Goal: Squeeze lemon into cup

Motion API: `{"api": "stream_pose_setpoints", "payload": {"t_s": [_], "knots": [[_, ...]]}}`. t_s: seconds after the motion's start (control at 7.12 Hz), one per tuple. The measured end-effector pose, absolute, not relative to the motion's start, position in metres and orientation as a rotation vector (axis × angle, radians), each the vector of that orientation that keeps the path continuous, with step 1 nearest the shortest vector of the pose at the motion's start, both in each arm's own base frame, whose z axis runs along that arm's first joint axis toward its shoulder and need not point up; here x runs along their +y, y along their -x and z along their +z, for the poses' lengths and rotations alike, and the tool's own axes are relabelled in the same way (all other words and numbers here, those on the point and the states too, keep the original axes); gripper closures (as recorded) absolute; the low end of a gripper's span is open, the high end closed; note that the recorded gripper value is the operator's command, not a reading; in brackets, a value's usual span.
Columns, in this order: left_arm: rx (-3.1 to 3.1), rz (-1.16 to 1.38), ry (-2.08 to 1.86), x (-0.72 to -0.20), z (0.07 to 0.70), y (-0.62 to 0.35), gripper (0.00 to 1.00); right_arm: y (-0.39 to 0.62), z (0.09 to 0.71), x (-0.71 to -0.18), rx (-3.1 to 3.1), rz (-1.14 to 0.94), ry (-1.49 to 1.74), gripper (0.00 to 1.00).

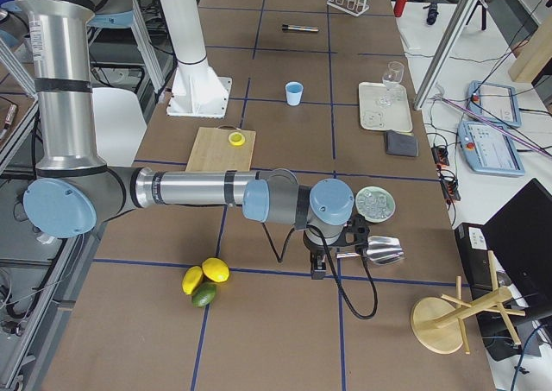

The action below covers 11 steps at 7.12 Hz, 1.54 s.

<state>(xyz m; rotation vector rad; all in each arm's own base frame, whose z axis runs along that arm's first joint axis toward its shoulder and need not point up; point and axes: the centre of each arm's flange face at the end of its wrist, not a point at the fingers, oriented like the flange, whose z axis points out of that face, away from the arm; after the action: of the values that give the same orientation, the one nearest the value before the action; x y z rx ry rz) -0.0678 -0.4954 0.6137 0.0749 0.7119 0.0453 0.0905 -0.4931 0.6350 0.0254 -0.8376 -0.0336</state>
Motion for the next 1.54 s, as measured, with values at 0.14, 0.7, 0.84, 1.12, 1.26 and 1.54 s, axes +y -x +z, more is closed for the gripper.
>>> {"api": "stream_pose_setpoints", "payload": {"t_s": [0.14, 0.7, 0.84, 1.12, 1.26, 1.54], "knots": [[0.712, 0.046, -0.076, -0.496, 0.613, 0.068, 0.00, -0.091, 0.635, -0.493, -0.836, -0.033, -0.027, 0.00], [0.713, 0.048, -0.086, -0.499, 0.608, 0.067, 0.00, -0.089, 0.634, -0.497, -0.829, -0.025, -0.024, 0.00], [0.714, 0.051, -0.094, -0.501, 0.605, 0.067, 0.00, -0.087, 0.630, -0.497, -0.829, -0.030, -0.029, 0.00], [0.734, 0.061, -0.116, -0.507, 0.592, 0.065, 0.00, -0.061, 0.588, -0.504, -0.787, -0.045, -0.057, 0.00], [0.746, 0.069, -0.136, -0.510, 0.581, 0.064, 0.00, -0.034, 0.551, -0.501, -0.760, -0.018, -0.066, 0.00], [0.753, 0.092, -0.183, -0.518, 0.551, 0.056, 0.00, 0.014, 0.485, -0.476, -0.766, 0.006, -0.091, 0.00]]}}
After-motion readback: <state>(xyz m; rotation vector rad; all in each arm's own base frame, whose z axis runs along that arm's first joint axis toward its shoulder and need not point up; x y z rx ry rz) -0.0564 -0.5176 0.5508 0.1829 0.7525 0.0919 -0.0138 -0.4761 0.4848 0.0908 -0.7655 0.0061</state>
